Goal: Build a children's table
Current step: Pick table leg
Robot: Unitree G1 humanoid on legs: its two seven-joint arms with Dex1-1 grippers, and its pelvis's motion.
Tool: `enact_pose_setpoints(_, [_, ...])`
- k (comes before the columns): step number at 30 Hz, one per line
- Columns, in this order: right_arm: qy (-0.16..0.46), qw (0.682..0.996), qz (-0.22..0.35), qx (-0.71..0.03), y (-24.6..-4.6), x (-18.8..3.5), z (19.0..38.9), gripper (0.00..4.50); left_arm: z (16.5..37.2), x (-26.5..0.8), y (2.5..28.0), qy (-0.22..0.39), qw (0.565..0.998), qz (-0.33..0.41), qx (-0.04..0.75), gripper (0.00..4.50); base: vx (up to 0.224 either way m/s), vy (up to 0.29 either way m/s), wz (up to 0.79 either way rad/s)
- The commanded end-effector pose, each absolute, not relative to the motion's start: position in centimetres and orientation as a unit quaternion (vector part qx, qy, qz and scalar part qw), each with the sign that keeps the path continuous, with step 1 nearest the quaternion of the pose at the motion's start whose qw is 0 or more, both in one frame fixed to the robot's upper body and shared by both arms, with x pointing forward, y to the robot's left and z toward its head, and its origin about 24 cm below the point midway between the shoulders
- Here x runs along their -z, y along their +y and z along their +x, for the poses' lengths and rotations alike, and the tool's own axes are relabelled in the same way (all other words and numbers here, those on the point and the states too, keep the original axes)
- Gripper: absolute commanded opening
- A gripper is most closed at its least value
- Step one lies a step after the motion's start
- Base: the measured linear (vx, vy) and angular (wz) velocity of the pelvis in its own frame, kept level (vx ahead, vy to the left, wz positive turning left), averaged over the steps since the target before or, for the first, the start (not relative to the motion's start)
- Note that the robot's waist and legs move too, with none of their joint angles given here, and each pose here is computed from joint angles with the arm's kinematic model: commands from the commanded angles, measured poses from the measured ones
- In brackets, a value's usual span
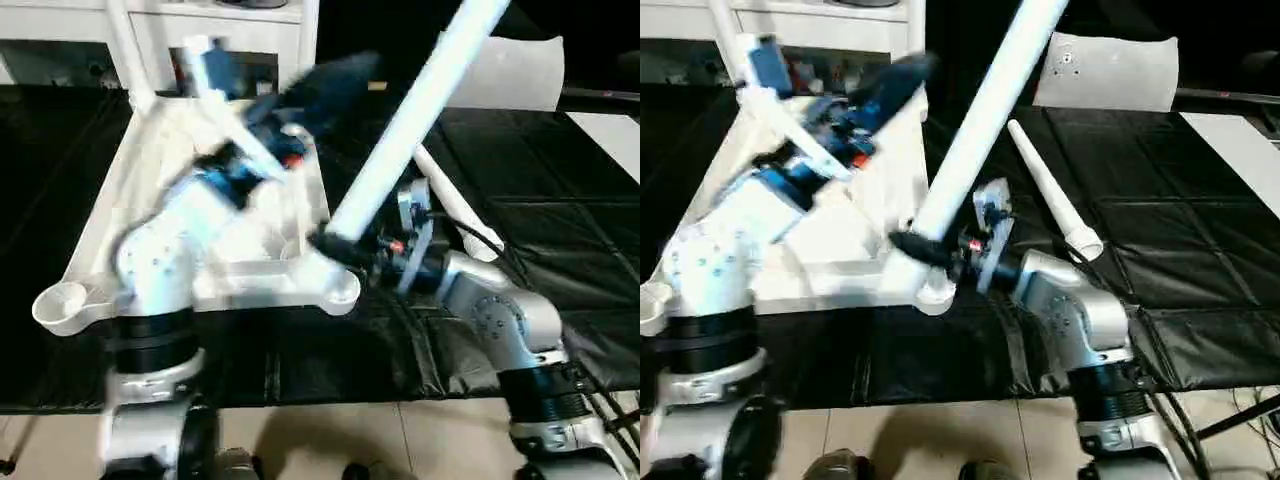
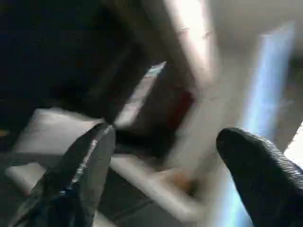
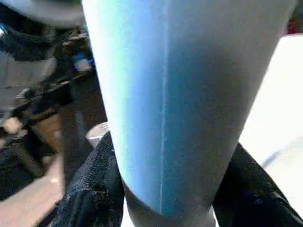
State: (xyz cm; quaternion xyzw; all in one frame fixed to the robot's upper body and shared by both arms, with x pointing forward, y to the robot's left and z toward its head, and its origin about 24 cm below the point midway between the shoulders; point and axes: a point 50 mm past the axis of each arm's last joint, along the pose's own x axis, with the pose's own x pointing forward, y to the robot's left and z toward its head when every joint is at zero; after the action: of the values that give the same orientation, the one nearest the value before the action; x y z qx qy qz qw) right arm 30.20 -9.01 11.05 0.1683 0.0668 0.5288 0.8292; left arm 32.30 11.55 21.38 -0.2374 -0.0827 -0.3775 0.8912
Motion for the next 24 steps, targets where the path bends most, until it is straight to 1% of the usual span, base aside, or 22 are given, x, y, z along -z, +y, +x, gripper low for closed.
enact_pose_setpoints(1, [0.05,0.845,0.159,-0.508,-9.5,-11.1,30.3,1.93,32.8,-19.7,11.7,-0.046,0.921,-0.18,0.341,4.29,0.0,0.0,0.0])
enact_pose_setpoints(2, [0.043,0.849,0.155,-0.504,-9.4,-11.2,30.2,1.93,32.9,-18.8,11.9,-0.026,0.936,-0.128,0.328,4.41,0.0,0.0,0.0])
enact_pose_setpoints(3, [0.043,0.849,0.155,-0.504,-9.4,-11.2,30.2,1.93,32.9,-18.8,11.9,-0.026,0.936,-0.128,0.328,4.47,0.0,0.0,0.0])
enact_pose_setpoints(4, [0.043,0.854,0.132,-0.501,-9.1,-10.9,30.0,1.93,32.5,-17.8,11.2,-0.008,0.935,-0.071,0.347,4.5,0.0,0.0,0.0])
enact_pose_setpoints(5, [0.044,0.855,0.131,-0.501,-9.0,-10.9,30.0,1.93,32.5,-17.8,11.1,-0.008,0.935,-0.07,0.348,4.5,0.0,0.0,0.0])
enact_pose_setpoints(6, [0.048,0.859,0.113,-0.498,-8.9,-10.6,29.9,1.93,32.1,-17.9,10.3,-0.01,0.925,-0.058,0.376,4.5,0.0,0.0,0.0])
enact_pose_setpoints(7, [0.048,0.859,0.111,-0.497,-8.9,-10.5,29.9,1.93,32.0,-17.9,10.2,-0.011,0.924,-0.057,0.379,4.5,0.0,0.0,0.0])
enact_pose_setpoints(9, [0.053,0.865,0.097,-0.49,-8.9,-10.2,30.0,1.93,31.5,-18.3,9.5,-0.02,0.908,-0.058,0.414,4.5,0.0,0.0,0.0])
enact_pose_setpoints(12, [0.054,0.867,0.092,-0.486,-9.0,-10.1,30.0,1.93,31.0,-18.6,9.2,-0.028,0.894,-0.069,0.442,4.5,0.0,0.0,0.0])
enact_pose_setpoints(17, [0.054,0.873,0.09,-0.477,-9.2,-9.9,30.0,1.92,30.5,-18.6,9.3,-0.032,0.883,-0.065,0.464,4.5,0.0,0.0,0.0])
enact_pose_setpoints(20, [0.055,0.881,0.085,-0.462,-9.5,-9.7,30.0,1.91,30.8,-18.3,9.9,-0.031,0.895,-0.062,0.44,4.5,0.0,0.0,0.0])
enact_pose_setpoints(23, [0.055,0.906,0.083,-0.411,-10.0,-9.4,30.2,1.91,31.3,-17.6,11.4,-0.029,0.926,-0.06,0.371,4.5,0.0,0.0,0.0])
enact_pose_setpoints(24, [0.057,0.926,0.084,-0.362,-10.5,-9.3,30.2,1.91,31.4,-16.6,12.7,-0.019,0.948,-0.042,0.314,4.5,0.0,0.0,0.0])
